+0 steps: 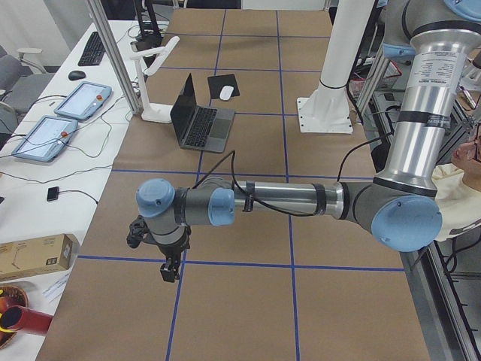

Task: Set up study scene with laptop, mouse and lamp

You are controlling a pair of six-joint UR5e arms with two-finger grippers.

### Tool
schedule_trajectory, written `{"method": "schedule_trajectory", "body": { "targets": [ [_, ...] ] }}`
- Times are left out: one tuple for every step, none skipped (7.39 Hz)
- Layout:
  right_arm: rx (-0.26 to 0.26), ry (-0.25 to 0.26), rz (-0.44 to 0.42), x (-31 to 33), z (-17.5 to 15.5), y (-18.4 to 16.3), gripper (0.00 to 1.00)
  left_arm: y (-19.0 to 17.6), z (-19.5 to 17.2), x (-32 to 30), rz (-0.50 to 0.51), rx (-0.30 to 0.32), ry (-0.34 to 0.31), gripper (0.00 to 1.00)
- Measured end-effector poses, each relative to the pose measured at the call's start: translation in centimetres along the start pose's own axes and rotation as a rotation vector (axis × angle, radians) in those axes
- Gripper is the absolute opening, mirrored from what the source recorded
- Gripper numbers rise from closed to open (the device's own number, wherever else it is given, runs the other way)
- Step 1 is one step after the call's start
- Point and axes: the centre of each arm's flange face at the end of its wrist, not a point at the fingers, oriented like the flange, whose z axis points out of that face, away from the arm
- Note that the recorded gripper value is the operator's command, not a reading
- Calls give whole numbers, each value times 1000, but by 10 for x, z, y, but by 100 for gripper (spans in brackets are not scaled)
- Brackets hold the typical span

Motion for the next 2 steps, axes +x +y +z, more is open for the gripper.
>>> {"method": "schedule_trajectory", "body": {
  "targets": [
    [7,6,-7,16,20,9,100,2,-2,-5,-7,4,0,100],
    [15,8,-14,37,47,15,100,4,-5,-9,-13,9,-1,100]
  ]
}}
